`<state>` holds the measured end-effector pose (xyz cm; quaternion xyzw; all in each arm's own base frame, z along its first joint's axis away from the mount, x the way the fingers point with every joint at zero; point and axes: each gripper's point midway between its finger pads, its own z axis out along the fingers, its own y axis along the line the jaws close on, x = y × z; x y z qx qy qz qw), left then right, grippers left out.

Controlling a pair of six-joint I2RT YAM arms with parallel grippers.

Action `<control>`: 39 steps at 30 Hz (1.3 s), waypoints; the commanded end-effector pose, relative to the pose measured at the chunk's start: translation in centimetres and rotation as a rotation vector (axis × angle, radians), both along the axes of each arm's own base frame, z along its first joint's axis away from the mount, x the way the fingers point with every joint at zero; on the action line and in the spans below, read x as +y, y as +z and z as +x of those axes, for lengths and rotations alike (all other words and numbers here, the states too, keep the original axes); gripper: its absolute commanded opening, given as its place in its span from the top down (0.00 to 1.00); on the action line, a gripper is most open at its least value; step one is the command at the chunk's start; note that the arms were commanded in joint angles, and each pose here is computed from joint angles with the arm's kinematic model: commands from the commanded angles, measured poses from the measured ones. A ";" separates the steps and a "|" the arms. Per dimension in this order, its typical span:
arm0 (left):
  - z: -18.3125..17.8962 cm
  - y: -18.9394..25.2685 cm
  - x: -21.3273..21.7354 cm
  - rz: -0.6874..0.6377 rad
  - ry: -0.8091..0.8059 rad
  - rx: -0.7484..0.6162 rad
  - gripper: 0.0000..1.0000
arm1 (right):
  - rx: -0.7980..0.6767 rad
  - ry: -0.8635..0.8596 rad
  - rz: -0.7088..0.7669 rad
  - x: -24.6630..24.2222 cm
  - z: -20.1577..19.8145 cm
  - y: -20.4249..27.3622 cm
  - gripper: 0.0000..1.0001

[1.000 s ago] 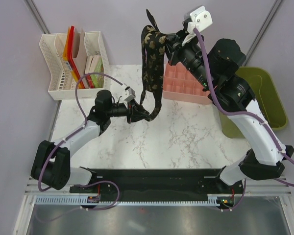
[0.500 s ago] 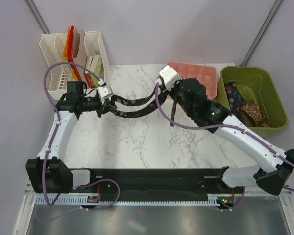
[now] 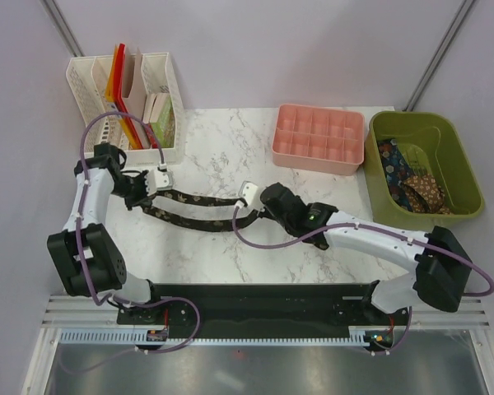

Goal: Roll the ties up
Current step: Place the tie at the center of the board.

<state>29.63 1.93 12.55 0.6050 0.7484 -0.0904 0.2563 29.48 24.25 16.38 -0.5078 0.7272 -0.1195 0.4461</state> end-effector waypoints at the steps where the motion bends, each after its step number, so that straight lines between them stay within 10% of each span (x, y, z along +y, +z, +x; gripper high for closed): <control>1: 1.5 -0.4 5.4 0.148 -0.032 -0.054 0.97 | 0.021 0.108 -0.005 3.3 -1.9 -1.9 0.99; 6: 2.9 -0.9 8.8 0.202 0.013 -0.113 0.98 | 0.099 0.254 -0.056 6.9 -5.5 -5.1 0.86; 10: 2.2 -1.9 10.1 0.191 0.026 -0.101 0.94 | 0.194 0.353 -0.104 6.1 -8.1 -6.4 0.45; 17: -1.3 -4.0 9.3 0.146 -0.032 -0.032 0.69 | 0.421 0.344 -0.058 -0.3 -8.8 -5.3 0.14; 28: -2.9 -1.5 6.1 -0.036 0.002 0.011 0.33 | 0.685 0.261 -0.086 -3.4 -9.5 -10.5 0.30; 39: -3.5 -4.0 3.0 -0.117 0.095 0.063 0.38 | 0.755 0.069 -0.186 -9.1 -4.6 -15.8 0.54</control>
